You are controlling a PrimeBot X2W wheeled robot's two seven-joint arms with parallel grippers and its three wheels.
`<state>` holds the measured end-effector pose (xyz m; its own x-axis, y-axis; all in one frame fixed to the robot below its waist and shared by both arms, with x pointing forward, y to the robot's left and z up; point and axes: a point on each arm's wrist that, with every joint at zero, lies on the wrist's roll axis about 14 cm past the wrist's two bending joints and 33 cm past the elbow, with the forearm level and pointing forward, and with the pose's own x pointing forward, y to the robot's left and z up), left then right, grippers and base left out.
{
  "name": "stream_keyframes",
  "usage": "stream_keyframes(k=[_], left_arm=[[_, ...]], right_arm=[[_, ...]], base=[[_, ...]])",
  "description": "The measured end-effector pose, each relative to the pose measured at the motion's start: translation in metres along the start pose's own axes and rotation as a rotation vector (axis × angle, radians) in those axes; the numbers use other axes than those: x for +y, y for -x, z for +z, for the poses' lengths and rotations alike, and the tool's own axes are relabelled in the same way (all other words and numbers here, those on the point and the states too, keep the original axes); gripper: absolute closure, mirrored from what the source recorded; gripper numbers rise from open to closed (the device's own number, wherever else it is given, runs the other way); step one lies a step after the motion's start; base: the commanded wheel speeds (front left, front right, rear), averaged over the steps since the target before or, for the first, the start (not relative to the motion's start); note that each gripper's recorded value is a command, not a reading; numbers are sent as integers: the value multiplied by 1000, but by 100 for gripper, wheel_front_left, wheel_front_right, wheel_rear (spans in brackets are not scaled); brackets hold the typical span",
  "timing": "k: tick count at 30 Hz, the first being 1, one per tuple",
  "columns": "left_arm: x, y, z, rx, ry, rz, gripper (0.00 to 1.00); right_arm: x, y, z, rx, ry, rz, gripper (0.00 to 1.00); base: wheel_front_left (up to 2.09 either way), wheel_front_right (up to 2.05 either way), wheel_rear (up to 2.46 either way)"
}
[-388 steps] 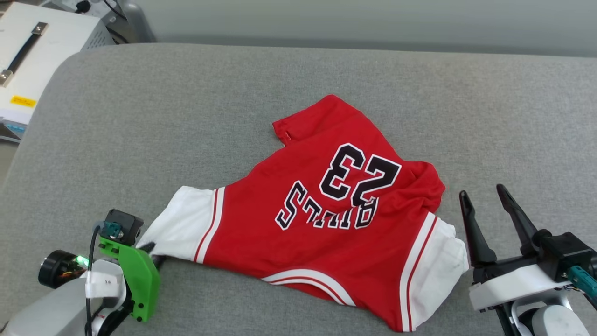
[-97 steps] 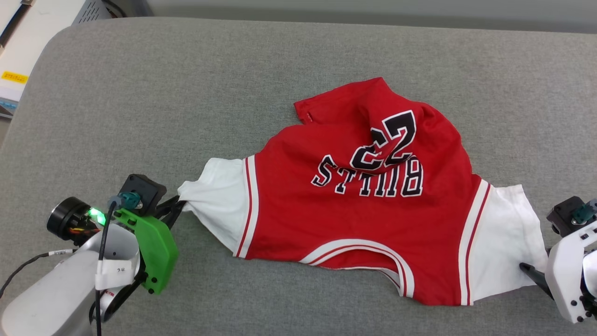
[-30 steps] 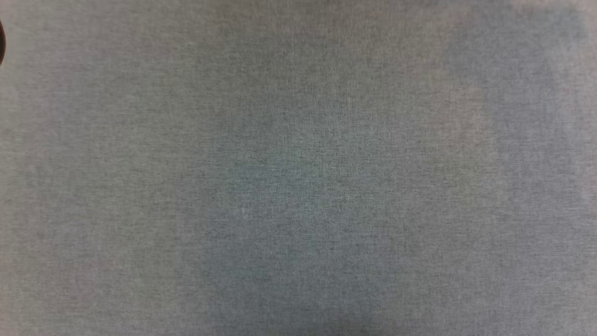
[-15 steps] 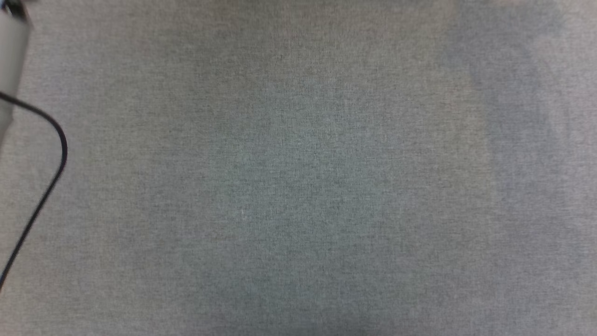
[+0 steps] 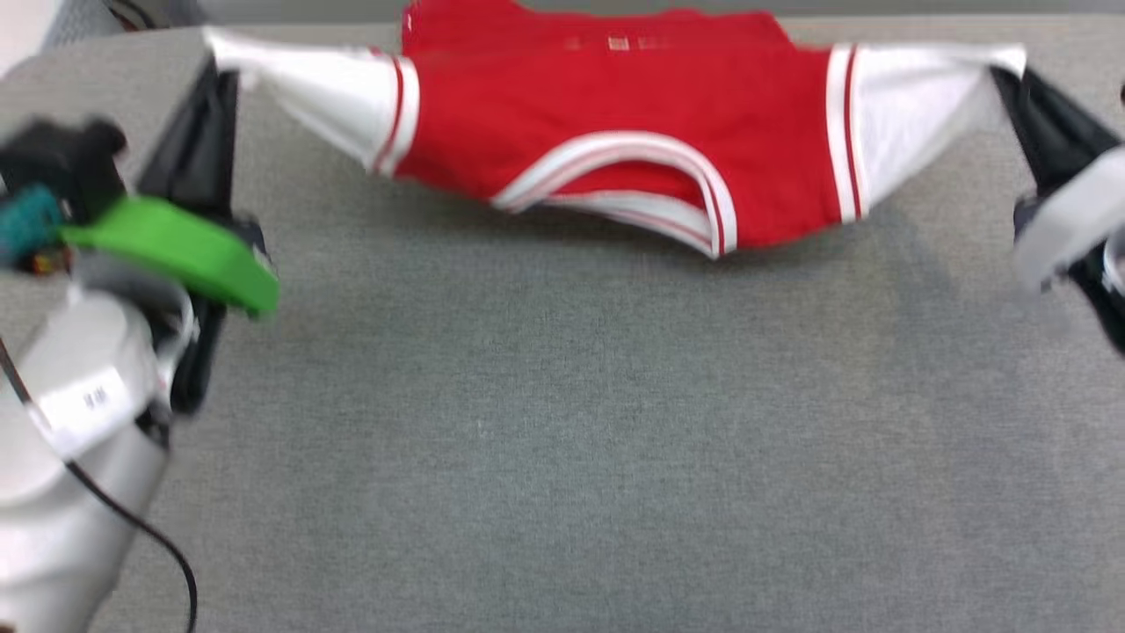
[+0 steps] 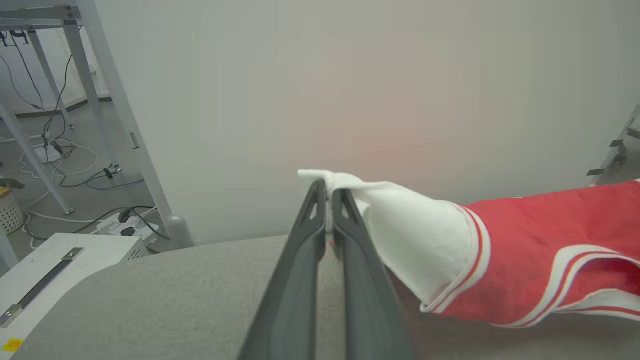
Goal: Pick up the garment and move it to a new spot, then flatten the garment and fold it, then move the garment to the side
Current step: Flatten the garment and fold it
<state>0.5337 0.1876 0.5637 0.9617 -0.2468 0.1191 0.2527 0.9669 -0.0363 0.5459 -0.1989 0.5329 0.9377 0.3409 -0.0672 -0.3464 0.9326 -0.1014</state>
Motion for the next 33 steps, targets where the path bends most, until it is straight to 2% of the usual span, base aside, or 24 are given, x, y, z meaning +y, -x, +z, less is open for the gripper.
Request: stream_keyframes(k=[8, 15, 25, 29, 33], left_arm=[[8, 108, -44, 179, 17, 93, 100], [7, 171, -62, 275, 16, 152, 100], [0, 223, -101, 414, 101, 231, 100], [-2, 232, -110, 442, 112, 245, 100], [-6, 233, -112, 441, 120, 243, 100]], right_arm=[[21, 84, -47, 120, -98, -16, 100], [35, 151, -87, 236, -194, -68, 100], [66, 219, -146, 458, -291, -113, 100], [74, 231, -156, 516, -307, -113, 100], [76, 225, -151, 516, -295, -104, 100]], base=[[0, 0, 0], [0, 0, 0], [0, 0, 0], [0, 0, 0], [0, 0, 0]])
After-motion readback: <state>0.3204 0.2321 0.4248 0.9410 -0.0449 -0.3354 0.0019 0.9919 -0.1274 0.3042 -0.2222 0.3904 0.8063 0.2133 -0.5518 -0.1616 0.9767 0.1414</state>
